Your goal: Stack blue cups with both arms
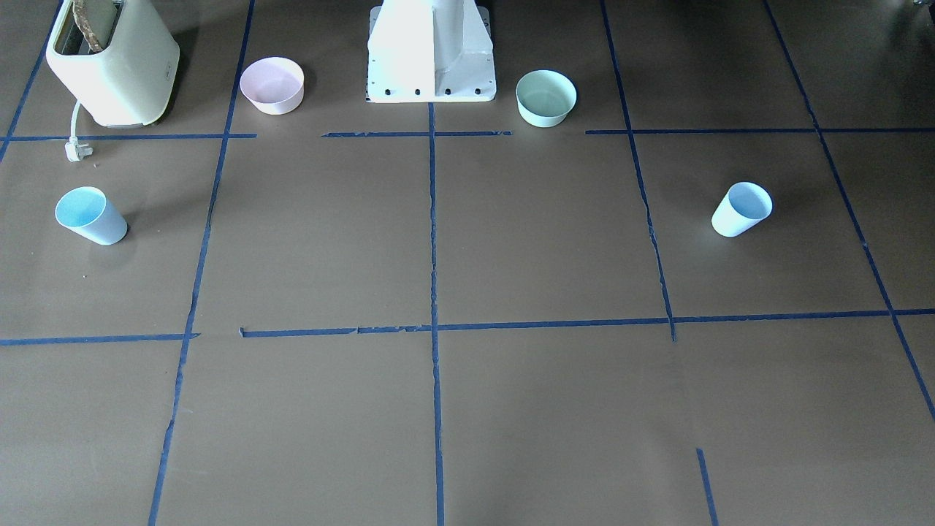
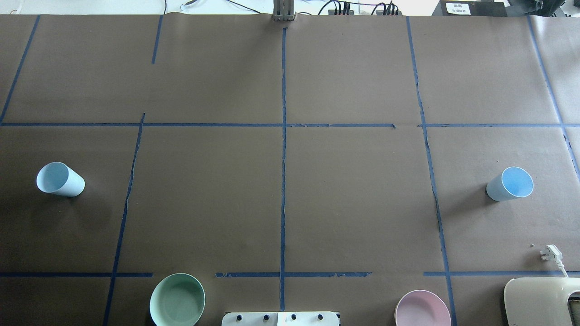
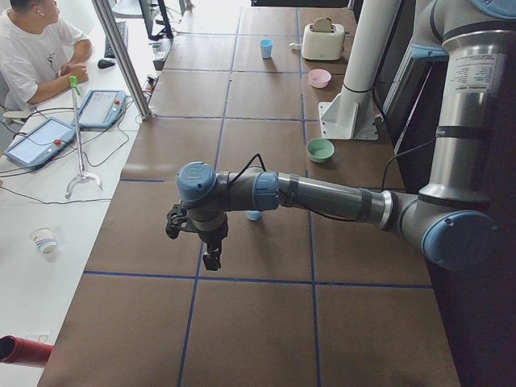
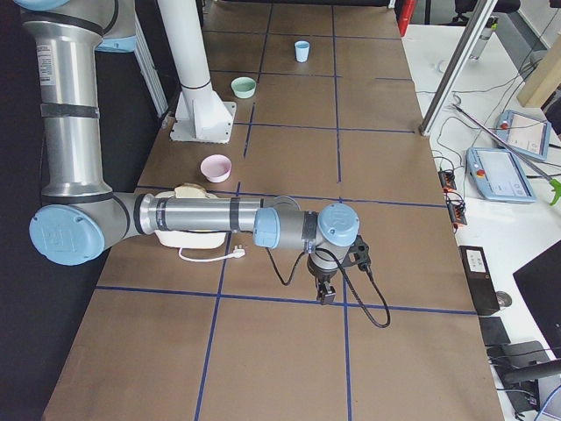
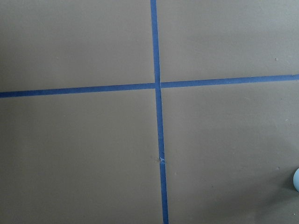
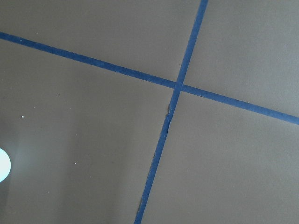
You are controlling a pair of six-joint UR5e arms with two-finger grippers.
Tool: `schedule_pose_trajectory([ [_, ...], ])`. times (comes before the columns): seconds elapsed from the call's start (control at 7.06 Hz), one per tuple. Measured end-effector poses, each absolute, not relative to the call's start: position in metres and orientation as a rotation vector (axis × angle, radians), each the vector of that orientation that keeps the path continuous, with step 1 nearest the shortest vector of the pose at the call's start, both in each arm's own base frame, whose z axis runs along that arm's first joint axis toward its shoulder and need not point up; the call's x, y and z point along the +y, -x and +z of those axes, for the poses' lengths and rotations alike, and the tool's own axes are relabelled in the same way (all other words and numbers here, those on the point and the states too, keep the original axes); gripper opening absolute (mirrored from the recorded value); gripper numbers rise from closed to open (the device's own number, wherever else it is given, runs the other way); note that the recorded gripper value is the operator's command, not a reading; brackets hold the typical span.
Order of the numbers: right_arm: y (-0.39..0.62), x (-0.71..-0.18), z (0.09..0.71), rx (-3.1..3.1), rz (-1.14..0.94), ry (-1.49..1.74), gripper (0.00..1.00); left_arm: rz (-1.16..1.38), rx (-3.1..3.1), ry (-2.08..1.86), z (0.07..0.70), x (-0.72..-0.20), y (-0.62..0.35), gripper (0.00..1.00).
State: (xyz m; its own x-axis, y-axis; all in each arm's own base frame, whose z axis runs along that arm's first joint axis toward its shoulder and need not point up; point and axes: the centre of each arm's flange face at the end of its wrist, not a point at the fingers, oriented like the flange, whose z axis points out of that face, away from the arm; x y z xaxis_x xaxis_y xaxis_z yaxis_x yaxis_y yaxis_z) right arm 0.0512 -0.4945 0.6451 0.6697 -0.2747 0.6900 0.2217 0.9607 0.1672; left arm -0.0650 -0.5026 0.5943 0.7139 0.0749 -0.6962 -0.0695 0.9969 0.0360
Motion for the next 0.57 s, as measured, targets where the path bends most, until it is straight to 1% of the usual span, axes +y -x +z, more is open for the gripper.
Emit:
schedule_pose_trajectory([
  [0.57,-0.0481,-0.4946,0.6427,-0.819,-0.278,-0.074,1.00,0.092,0.771,-0.015,0.5948,-0.5016,0.0610,1.00],
])
